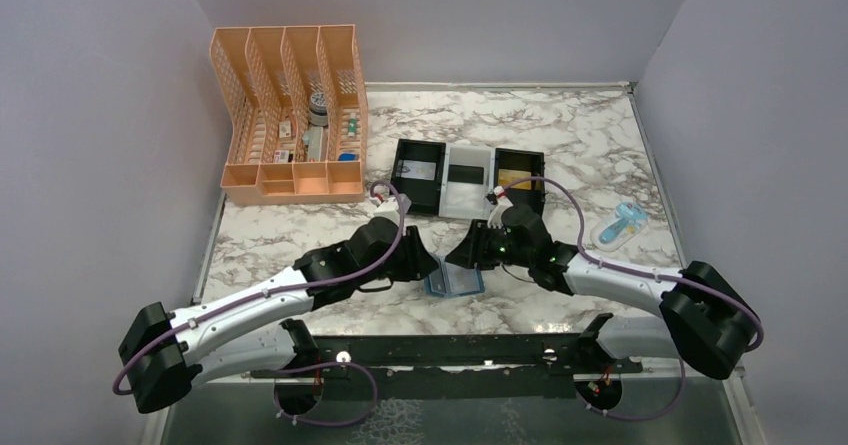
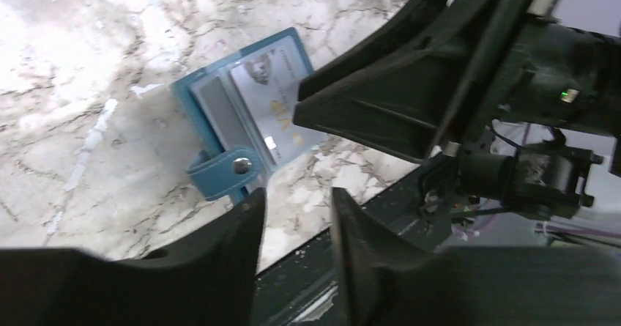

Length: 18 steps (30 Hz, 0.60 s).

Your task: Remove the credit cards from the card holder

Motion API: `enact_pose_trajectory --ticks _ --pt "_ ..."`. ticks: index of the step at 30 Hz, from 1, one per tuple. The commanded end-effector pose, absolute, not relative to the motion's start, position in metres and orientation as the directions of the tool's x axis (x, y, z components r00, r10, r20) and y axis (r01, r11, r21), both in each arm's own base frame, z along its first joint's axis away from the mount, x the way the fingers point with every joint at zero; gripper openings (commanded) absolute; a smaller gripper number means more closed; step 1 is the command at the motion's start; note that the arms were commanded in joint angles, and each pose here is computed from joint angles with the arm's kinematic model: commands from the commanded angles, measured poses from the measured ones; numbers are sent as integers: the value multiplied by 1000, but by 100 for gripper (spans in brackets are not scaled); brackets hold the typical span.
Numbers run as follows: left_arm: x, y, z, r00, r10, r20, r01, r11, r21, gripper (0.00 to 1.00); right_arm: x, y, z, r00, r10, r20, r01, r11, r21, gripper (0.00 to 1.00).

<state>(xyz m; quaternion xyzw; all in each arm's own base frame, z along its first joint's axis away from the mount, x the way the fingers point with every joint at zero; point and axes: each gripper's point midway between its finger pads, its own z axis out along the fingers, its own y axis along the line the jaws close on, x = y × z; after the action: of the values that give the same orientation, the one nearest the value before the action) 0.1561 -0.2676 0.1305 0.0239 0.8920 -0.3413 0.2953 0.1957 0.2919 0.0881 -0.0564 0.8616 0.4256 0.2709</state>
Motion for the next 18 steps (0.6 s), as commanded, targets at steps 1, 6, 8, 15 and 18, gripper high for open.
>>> enact_pose_trajectory --ticks 1,6,8,15,18 --pt "148 -286 149 -848 -116 -518 293 712 -638 31 208 283 95 -810 178 -559 -310 679 666 34" --pt "143 -295 138 -867 -70 -494 301 716 -630 25 211 274 97 -795 202 -572 -287 706 648 33" --pt "140 -297 133 -872 -44 -487 311 718 -622 25 212 271 97 -789 215 -575 -274 715 643 33" --pt "137 -300 106 -886 35 -462 325 757 -567 26 212 275 99 -796 216 -565 -276 702 656 33" --pt "143 -288 83 -889 46 -456 291 825 -484 26 208 281 102 -814 190 -550 -292 684 668 33"
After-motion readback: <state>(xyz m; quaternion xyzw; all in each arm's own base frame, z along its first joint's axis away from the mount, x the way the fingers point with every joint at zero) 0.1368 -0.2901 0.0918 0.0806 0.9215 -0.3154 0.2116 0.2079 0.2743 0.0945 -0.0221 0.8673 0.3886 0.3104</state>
